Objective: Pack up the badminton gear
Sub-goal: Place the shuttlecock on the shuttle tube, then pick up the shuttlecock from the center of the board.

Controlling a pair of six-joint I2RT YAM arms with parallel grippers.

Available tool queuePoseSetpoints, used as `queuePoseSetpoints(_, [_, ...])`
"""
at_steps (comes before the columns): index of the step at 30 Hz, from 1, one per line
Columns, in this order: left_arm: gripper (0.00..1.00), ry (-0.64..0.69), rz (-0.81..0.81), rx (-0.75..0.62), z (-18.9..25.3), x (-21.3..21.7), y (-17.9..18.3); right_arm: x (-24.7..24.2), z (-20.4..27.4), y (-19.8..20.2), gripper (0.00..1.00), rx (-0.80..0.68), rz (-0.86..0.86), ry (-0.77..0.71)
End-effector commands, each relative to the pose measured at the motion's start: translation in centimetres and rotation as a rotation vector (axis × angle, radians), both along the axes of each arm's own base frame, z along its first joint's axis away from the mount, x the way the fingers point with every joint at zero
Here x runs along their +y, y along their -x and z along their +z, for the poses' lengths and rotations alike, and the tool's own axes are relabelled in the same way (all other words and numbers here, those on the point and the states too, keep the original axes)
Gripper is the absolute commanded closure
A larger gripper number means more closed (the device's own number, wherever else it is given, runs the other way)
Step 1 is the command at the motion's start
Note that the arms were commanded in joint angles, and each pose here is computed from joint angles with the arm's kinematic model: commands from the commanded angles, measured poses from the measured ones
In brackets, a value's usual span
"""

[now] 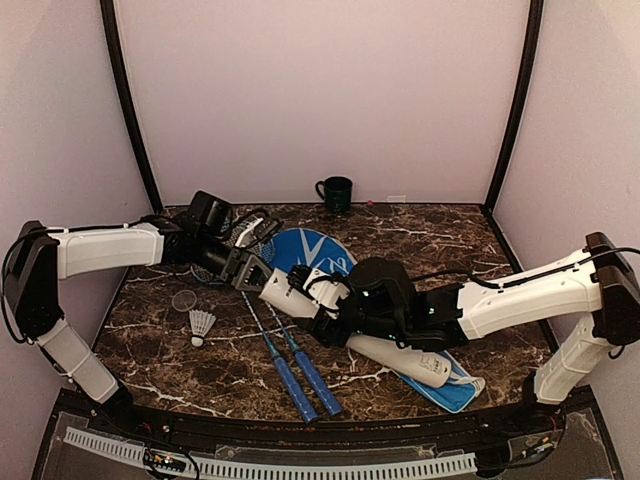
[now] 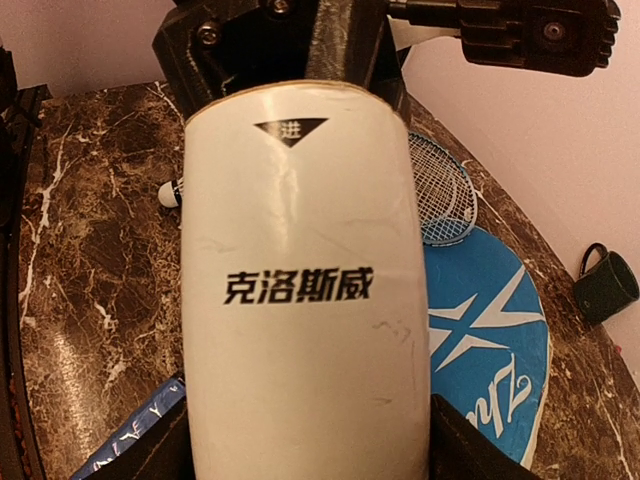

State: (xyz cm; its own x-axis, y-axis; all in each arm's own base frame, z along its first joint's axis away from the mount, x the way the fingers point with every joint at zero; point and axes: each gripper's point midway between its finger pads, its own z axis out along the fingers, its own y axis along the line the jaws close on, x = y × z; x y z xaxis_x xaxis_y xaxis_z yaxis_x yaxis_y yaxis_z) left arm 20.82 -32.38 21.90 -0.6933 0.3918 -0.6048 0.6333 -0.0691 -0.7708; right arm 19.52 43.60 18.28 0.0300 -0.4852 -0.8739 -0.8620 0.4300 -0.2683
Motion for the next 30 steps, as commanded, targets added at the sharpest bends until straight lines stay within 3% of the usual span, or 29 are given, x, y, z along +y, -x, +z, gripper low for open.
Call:
queuePoseSetpoints(1, [0.64, 0.012, -0.054, -0.042, 1.1, -0.5, 1.6, 1.1, 3.8, -1.0, 0.28, -0.049, -0.035, -0.149])
queuePoseSetpoints(10, [0.40, -0.025, 0.065, -0.124, 1.6, 1.2, -0.9, 0.0, 3.3, -0.8, 0.28, -0.054, -0.043, -0.142])
queuePoseSetpoints(19, [0.38, -0.043, 0.238, -0.265, 3.8, 4.1, -3.6, -0.5, 3.5, -0.9, 0.28, -0.052, -0.060, -0.144])
queuePoseSetpoints(30, [0.37, -0.270, 0.581, -0.402, 2.7, 8.1, -8.2, -0.7, 3.3, -1.0, 0.28, -0.035, -0.071, -0.145])
